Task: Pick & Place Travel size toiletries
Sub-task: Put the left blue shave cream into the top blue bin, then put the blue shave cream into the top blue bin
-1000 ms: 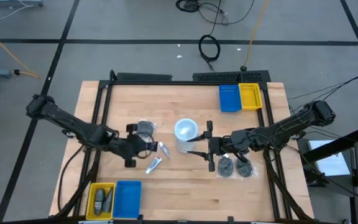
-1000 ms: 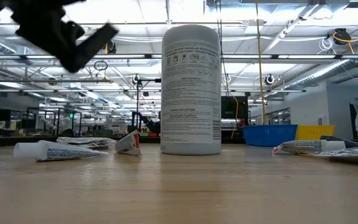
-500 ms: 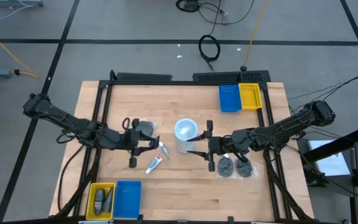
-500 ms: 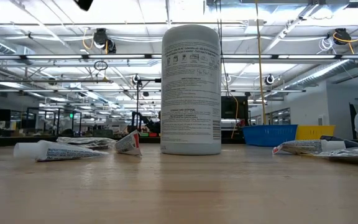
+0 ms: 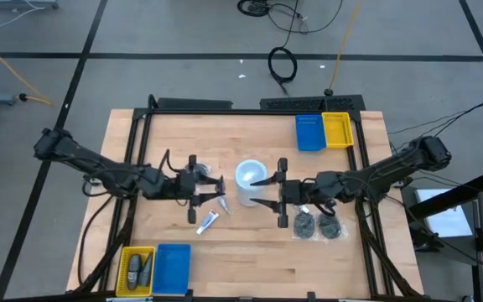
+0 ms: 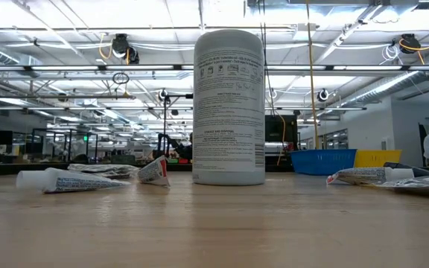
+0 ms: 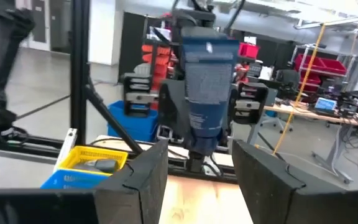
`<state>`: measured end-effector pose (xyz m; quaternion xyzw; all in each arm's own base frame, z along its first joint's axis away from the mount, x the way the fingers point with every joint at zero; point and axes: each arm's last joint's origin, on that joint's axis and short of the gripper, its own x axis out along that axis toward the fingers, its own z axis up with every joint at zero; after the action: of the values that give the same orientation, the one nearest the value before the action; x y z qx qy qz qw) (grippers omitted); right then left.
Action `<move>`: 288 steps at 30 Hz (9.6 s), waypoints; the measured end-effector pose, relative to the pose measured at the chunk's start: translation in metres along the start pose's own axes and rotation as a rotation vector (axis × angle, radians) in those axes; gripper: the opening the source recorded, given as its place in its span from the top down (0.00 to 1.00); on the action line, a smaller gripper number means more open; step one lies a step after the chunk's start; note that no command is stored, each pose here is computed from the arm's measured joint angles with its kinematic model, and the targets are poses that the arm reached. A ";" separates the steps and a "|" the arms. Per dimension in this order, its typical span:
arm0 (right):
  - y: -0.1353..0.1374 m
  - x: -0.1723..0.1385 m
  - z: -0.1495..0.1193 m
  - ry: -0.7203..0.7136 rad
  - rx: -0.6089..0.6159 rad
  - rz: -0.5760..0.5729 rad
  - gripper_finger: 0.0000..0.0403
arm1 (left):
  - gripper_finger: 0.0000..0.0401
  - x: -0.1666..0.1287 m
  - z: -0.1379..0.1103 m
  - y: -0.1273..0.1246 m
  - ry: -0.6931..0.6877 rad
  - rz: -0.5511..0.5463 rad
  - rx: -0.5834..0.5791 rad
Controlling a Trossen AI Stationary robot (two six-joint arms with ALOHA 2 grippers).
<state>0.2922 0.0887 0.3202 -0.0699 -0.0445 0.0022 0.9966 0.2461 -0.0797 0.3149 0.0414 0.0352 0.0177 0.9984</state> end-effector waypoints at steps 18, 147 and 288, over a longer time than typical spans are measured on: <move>-0.008 0.008 -0.005 -0.027 0.005 0.032 0.46 | 0.72 0.042 -0.013 -0.001 -0.146 -0.012 0.005; -0.151 -0.018 -0.033 0.336 0.104 -0.556 0.67 | 0.23 0.022 -0.043 0.000 0.271 0.057 -0.153; -0.098 -0.119 -0.107 1.080 0.620 -0.509 0.47 | 0.23 0.020 -0.043 -0.007 0.274 0.036 -0.159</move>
<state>0.1831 -0.0240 0.2180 0.2407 0.4479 -0.2556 0.8223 0.2631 -0.0821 0.2702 -0.0399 0.1688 0.0439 0.9839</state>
